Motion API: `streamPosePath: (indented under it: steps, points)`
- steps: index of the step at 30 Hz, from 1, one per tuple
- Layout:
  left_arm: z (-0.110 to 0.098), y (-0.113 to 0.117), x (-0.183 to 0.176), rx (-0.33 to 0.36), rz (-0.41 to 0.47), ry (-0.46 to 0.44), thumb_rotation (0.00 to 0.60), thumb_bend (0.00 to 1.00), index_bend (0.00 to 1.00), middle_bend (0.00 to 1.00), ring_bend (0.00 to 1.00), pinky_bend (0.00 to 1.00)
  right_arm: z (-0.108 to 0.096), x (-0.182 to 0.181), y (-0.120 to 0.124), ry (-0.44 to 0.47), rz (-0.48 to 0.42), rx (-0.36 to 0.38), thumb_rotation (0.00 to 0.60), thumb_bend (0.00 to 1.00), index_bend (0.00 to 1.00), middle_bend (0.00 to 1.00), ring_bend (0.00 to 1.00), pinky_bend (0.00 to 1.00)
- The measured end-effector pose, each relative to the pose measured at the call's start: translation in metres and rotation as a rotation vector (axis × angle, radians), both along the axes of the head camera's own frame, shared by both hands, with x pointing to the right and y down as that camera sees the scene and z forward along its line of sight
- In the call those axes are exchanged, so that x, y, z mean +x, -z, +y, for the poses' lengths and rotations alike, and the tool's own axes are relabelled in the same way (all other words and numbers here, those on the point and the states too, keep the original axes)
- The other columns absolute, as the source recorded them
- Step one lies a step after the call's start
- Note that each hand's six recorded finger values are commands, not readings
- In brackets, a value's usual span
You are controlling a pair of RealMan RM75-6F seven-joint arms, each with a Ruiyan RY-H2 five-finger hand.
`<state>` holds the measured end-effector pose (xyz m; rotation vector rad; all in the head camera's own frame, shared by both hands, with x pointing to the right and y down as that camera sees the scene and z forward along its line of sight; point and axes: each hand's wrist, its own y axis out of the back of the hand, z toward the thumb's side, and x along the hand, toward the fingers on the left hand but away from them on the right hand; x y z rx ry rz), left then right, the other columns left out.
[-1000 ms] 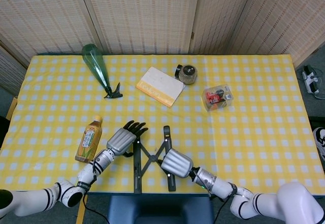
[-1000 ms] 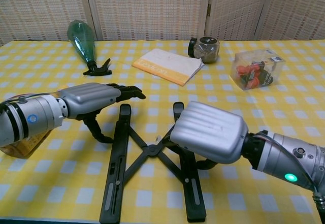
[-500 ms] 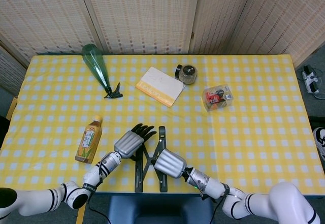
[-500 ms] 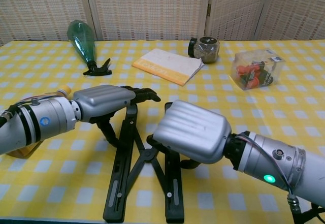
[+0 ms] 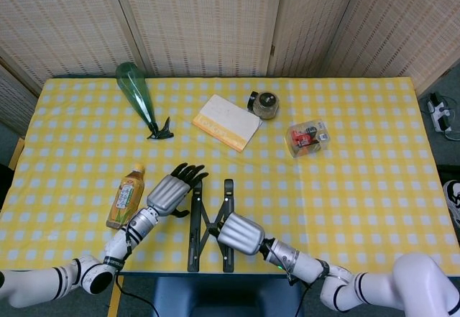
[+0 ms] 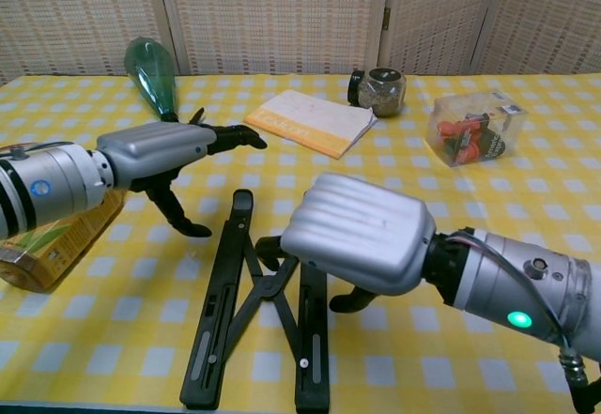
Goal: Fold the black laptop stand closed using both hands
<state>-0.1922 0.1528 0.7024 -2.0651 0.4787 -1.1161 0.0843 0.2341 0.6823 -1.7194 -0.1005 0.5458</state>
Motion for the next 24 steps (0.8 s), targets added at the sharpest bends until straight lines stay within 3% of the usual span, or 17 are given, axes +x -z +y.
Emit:
streamPosePath:
  steps: [3,6,9,12,15,24]
  points:
    - [-0.005,0.006,-0.011,0.002,0.002,0.026,0.6,0.21,0.0,0.0,0.0,0.0,0.001,-0.003,0.003,0.043,0.042,-0.065,0.6,0.13,0.03,0.24,0.37,0.41]
    - [-0.006,0.01,-0.019,0.001,-0.001,0.04,0.6,0.21,0.0,0.0,0.0,0.0,0.002,-0.006,0.001,0.104,0.121,-0.135,0.6,0.13,0.0,0.05,0.17,0.19]
    - [-0.005,0.01,-0.025,-0.008,-0.007,0.049,0.6,0.21,0.0,0.0,0.0,0.0,0.002,-0.009,-0.004,0.171,0.22,-0.195,0.6,0.13,0.0,0.0,0.05,0.06]
    - [-0.004,0.01,-0.029,-0.014,-0.007,0.059,0.6,0.2,0.0,0.0,0.0,0.0,0.0,-0.015,-0.005,0.228,0.298,-0.218,0.6,0.13,0.0,0.0,0.01,0.01]
    - [-0.003,0.009,-0.032,-0.022,-0.006,0.071,0.6,0.2,0.0,0.0,0.0,0.0,-0.005,-0.026,-0.003,0.268,0.337,-0.196,0.6,0.13,0.0,0.0,0.0,0.0]
    - [-0.005,0.004,-0.045,-0.04,-0.018,0.101,0.6,0.2,0.0,0.0,0.0,0.0,-0.005,-0.053,-0.001,0.327,0.374,-0.167,0.6,0.13,0.0,0.0,0.0,0.0]
